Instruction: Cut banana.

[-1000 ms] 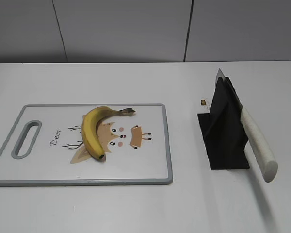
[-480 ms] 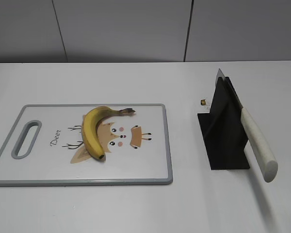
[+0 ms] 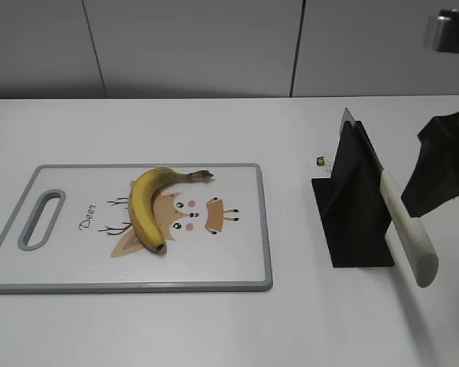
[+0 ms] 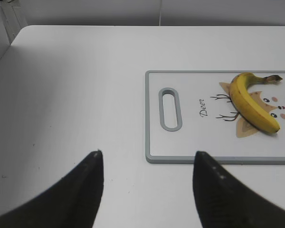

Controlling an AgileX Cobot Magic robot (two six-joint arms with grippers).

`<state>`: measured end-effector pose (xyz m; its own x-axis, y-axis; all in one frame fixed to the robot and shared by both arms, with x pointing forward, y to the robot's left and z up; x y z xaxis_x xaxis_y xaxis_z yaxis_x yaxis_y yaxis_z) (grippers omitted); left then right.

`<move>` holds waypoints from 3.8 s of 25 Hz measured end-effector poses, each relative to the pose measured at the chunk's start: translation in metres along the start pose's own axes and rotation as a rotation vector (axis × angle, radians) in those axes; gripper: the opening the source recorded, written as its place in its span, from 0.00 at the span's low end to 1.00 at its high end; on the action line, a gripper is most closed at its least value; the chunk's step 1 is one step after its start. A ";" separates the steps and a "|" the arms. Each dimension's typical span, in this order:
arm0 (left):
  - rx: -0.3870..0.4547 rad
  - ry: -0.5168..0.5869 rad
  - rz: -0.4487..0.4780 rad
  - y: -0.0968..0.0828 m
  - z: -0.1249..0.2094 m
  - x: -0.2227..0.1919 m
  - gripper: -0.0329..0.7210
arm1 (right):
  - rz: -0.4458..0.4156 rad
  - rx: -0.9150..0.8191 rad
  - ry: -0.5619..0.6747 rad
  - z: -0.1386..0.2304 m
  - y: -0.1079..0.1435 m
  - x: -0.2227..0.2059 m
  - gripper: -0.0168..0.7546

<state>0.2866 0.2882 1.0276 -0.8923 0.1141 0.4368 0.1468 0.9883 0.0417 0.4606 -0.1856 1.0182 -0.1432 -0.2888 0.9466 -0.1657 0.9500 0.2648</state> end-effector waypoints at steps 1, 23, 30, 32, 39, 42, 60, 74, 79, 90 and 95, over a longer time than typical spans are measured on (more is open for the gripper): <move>0.000 0.000 0.000 0.000 0.000 0.000 0.81 | 0.006 -0.011 0.020 -0.003 -0.001 -0.007 0.71; 0.000 0.000 0.000 0.000 0.000 0.000 0.81 | 0.121 -0.209 0.280 -0.015 -0.025 -0.096 0.69; 0.000 0.000 0.000 0.000 0.000 0.000 0.81 | 0.085 -0.242 0.278 -0.016 -0.019 -0.097 0.41; 0.000 0.000 0.000 0.000 0.000 0.000 0.81 | 0.077 -0.249 0.275 -0.017 -0.018 -0.097 0.22; 0.000 0.000 0.000 0.000 0.000 0.000 0.81 | 0.076 -0.252 0.257 -0.019 -0.018 -0.098 0.23; 0.000 0.000 0.000 0.000 0.000 0.000 0.81 | 0.076 -0.252 0.257 -0.019 -0.018 -0.098 0.23; 0.000 0.000 0.000 0.000 0.000 0.000 0.78 | 0.071 -0.215 0.166 -0.021 -0.015 -0.071 0.23; 0.000 0.000 0.000 0.000 0.000 0.000 0.78 | 0.051 -0.173 -0.006 -0.031 -0.006 -0.021 0.23; 0.000 0.000 0.000 0.000 0.000 0.000 0.78 | 0.052 -0.151 -0.054 -0.041 -0.001 0.003 0.23; 0.016 -0.003 0.028 -0.004 -0.001 0.000 0.71 | 0.021 -0.073 -0.144 -0.060 0.013 0.036 0.23; 0.018 -0.004 0.032 -0.005 -0.001 0.000 0.69 | -0.012 -0.006 -0.201 -0.070 0.023 0.056 0.23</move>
<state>0.2861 0.2834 1.0279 -0.8890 0.1456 0.4341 0.1673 0.9858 0.0119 0.5168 -0.1717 1.0899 -0.3334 -0.3179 0.8876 -0.1632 0.9467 0.2778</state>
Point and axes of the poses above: a point on each arm's last joint axis where the gripper is mounted, x pointing back along that axis away from the gripper, y along the wrist's bending axis when the last joint is at zero, z = x × y, the point moved 6 cm from there along -x, pointing out along that axis toward the gripper
